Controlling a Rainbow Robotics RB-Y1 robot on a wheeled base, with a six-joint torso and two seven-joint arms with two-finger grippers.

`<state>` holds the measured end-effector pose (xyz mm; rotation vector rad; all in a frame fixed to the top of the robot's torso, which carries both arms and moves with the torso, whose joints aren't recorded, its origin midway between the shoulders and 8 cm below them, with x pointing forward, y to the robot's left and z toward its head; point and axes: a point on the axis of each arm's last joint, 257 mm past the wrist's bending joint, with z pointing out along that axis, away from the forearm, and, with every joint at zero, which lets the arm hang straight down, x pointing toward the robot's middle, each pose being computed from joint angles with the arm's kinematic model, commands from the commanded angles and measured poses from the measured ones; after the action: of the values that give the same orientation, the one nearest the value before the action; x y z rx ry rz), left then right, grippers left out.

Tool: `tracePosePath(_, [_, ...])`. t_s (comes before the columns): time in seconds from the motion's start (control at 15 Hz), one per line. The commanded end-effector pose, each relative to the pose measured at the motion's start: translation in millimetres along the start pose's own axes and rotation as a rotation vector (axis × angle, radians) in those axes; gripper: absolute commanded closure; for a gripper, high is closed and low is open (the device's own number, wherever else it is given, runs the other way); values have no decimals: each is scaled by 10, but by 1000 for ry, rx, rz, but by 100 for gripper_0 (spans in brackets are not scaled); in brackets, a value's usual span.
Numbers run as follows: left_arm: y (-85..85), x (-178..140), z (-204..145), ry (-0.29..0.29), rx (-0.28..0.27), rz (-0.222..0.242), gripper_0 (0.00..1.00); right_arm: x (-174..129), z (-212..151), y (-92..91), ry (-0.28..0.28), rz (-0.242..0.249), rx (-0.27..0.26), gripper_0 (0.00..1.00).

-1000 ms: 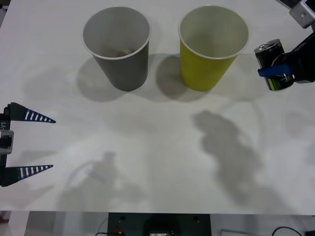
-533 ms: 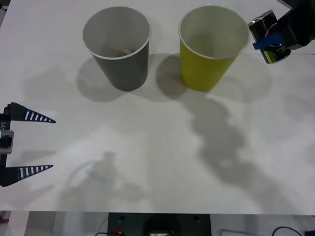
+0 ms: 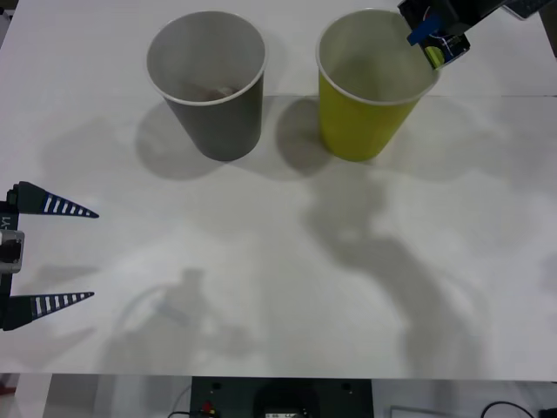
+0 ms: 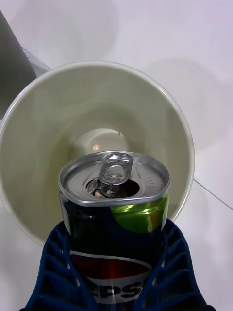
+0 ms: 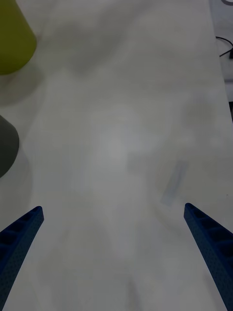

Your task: Put the can into the green bin and the plastic bottle into the gray bin

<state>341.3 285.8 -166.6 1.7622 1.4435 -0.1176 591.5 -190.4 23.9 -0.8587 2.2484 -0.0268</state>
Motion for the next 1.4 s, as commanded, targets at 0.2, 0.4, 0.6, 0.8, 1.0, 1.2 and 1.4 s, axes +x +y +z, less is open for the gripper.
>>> tracePosePath(0.2, [0,0,0,0,0,0,0,-303,274,93,-3,9,24,100])
tracePosePath(0.4, [0,0,0,0,0,0,0,-363,404,111,1,-2,45,100])
tracePosePath(0.6, [0,0,0,0,0,0,0,-352,404,109,3,-44,41,65])
tracePosePath(0.8, [0,0,0,0,0,0,0,-325,341,30,1,-119,38,0])
tracePosePath(1.0, [0,0,0,0,0,0,0,-316,246,21,-19,-112,-4,0])
tracePosePath(1.2, [0,0,0,0,0,0,0,-217,8,-13,-45,-116,-59,0])
tracePosePath(1.4, [0,0,0,0,0,0,0,-65,-257,41,-85,-147,-80,0])
